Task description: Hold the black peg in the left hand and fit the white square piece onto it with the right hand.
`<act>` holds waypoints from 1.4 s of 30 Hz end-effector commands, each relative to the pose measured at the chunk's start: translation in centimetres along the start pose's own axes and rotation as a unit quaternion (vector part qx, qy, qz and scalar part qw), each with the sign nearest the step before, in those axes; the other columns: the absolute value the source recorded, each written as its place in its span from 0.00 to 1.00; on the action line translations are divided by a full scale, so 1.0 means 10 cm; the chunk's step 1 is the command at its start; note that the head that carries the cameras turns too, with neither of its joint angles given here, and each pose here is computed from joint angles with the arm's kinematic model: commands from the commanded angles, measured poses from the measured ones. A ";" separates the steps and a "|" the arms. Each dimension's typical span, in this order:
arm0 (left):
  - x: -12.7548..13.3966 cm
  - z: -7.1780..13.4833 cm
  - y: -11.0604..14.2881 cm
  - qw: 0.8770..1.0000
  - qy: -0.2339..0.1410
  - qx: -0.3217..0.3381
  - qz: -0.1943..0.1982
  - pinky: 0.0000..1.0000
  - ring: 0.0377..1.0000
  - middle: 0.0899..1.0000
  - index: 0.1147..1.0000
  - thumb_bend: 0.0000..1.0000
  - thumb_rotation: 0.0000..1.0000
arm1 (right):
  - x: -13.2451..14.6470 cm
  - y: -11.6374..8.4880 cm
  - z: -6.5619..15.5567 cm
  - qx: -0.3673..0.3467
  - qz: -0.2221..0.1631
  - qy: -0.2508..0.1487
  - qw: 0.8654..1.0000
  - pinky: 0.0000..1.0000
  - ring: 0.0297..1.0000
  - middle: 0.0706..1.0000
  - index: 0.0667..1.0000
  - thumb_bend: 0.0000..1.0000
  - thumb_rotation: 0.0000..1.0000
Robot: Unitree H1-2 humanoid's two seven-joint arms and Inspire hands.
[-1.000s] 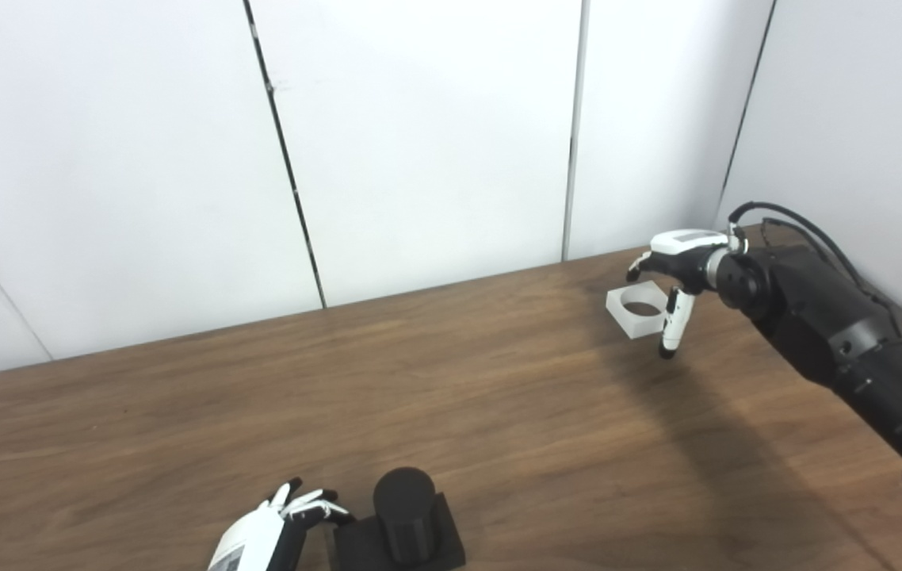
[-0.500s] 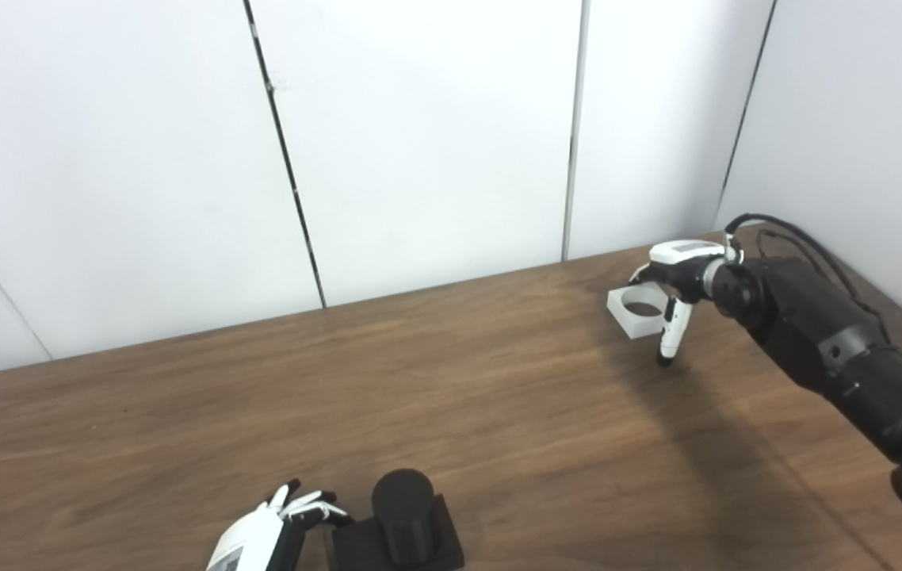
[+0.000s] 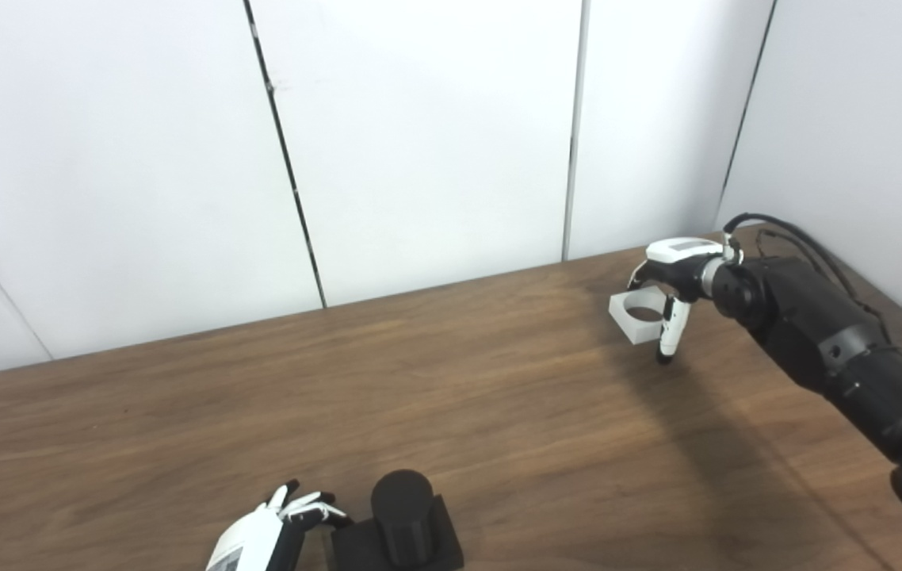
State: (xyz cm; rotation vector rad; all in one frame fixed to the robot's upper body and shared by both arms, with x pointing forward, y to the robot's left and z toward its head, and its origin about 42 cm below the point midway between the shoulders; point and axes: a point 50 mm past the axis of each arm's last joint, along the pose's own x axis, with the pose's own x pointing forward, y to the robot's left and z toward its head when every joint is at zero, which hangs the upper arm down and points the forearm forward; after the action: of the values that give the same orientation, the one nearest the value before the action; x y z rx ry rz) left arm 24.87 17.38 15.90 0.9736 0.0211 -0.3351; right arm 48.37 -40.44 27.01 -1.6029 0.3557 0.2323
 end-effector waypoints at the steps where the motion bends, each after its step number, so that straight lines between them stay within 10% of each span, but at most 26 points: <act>1: -0.10 -0.19 -0.13 0.998 0.048 0.019 -0.040 1.00 1.00 0.85 0.42 0.51 0.08 | -0.07 -0.30 -0.07 -0.003 -0.051 -0.006 0.999 0.90 0.97 0.88 0.71 0.88 0.15; 7: -0.10 -0.18 -0.13 0.998 0.046 0.017 -0.038 1.00 1.00 0.84 0.42 0.51 0.08 | -0.04 -0.24 -0.06 -0.003 -0.059 -0.012 0.998 0.87 0.94 0.84 0.60 0.85 0.13; 8: -0.10 -0.18 -0.13 0.998 0.046 0.017 -0.038 1.00 1.00 0.84 0.42 0.51 0.08 | -0.04 -0.24 -0.06 -0.003 -0.061 -0.015 0.998 0.86 0.93 0.83 0.52 0.66 0.13; 11: -0.10 -0.18 -0.13 0.998 0.046 0.015 -0.038 1.00 1.00 0.84 0.42 0.51 0.08 | -0.04 -0.21 -0.07 -0.001 -0.074 -0.027 0.997 0.84 0.90 0.79 0.46 0.54 0.13; 31: -0.09 -0.10 -0.13 0.998 0.049 0.013 -0.041 1.00 1.00 0.84 0.42 0.51 0.08 | -0.08 -0.17 -0.10 -0.007 -0.072 -0.034 0.997 0.85 0.90 0.78 0.45 0.52 0.13; 42: -0.03 -0.04 -0.11 0.998 0.043 0.013 -0.037 1.00 1.00 0.84 0.42 0.51 0.08 | -0.61 -0.71 0.47 0.000 -0.048 -0.060 0.997 1.00 0.89 0.80 0.45 0.52 0.13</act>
State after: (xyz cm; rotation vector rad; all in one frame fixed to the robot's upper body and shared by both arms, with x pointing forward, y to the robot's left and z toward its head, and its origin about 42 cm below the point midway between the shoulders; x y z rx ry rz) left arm 24.81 16.75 16.34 0.9782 0.0353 -0.3295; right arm 45.58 -35.18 31.21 -1.6047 0.2432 0.3171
